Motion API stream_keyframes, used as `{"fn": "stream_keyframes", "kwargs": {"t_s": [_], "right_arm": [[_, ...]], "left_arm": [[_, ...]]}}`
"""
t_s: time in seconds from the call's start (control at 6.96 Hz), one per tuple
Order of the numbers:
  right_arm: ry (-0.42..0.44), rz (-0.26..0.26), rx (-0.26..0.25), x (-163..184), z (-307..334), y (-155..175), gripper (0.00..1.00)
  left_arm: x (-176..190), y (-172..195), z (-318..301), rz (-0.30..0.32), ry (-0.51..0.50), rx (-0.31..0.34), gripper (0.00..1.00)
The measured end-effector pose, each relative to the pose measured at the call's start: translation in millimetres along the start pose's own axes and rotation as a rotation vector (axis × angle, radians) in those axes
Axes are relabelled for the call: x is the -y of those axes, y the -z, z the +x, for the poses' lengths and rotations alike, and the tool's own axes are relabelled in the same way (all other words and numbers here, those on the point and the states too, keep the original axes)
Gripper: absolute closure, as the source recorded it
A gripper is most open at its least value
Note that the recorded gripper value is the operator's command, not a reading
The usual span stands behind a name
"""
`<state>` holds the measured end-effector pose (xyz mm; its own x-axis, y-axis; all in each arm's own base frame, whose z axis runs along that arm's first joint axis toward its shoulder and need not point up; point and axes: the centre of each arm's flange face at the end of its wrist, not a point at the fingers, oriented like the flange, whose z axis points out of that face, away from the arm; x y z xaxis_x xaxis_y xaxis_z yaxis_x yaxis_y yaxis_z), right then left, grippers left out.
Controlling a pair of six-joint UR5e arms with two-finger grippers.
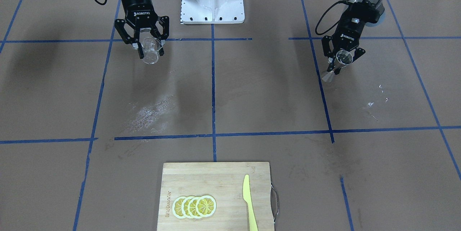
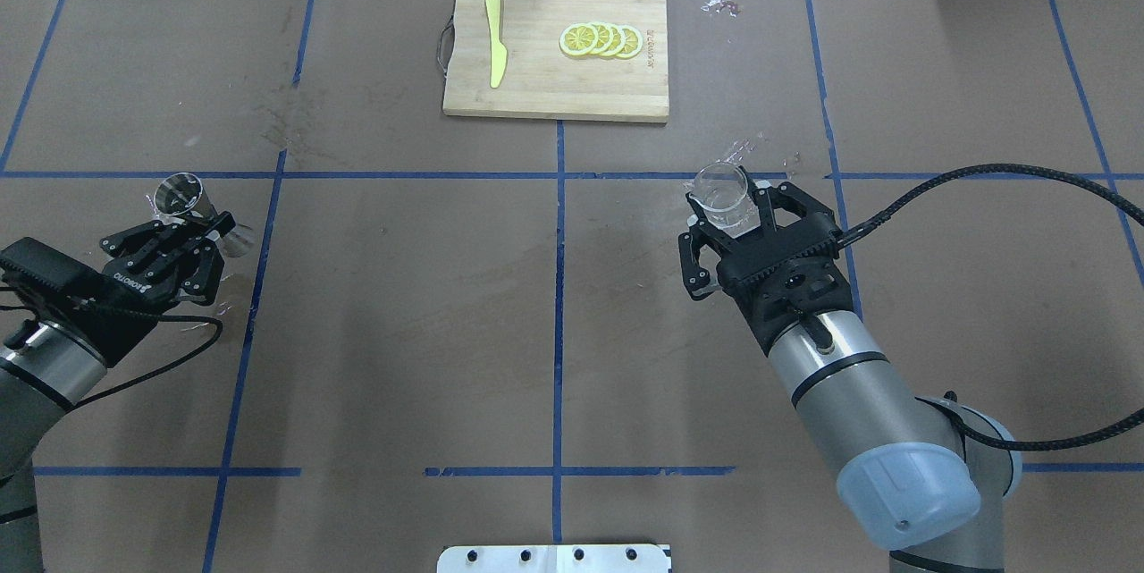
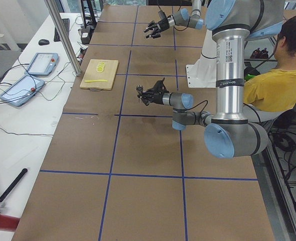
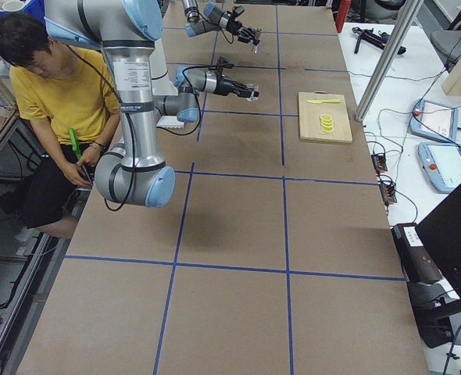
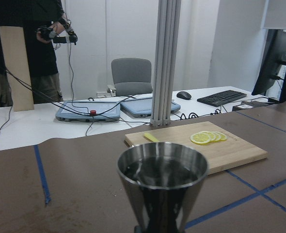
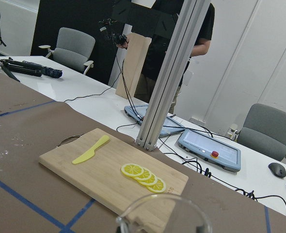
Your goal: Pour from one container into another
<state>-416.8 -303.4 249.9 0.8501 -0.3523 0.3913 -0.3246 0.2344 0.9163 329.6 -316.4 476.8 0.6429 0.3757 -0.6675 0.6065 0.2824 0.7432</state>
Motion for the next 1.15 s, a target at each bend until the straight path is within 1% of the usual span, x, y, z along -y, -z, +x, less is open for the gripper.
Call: {"fn": "stream_keyframes", "kwargs": {"t_s": [0.14, 0.57, 0.72, 0.86, 1.15], "right_arm": [[0.0, 0.0, 0.001, -0.1, -0.1, 0.1, 1.0], [-0.001, 0.0, 0.001, 0.0, -0.2, 0.2, 1.0], [-0.001, 0.0, 0.001, -0.1, -0.3, 0.3, 1.0], [-0.001, 0.0, 0.001, -0.1, -0.4, 0.4, 1.0], [-0.001, 0.0, 0.001, -0.1, -0.4, 0.4, 1.0]], "left_arm": [[-13.9, 6.4, -6.2, 0.009, -0.022, 0.052, 1.0], [-48.0, 11.5, -28.2, 0.018, -0.06, 0.152, 1.0], [-57.4, 13.3, -32.8, 0.019, -0.064, 0.171, 1.0], [-65.1, 15.9, -32.1, 0.013, -0.064, 0.171, 1.0], [-80.2, 22.5, -24.0, -0.011, -0.021, 0.15, 1.0]]}}
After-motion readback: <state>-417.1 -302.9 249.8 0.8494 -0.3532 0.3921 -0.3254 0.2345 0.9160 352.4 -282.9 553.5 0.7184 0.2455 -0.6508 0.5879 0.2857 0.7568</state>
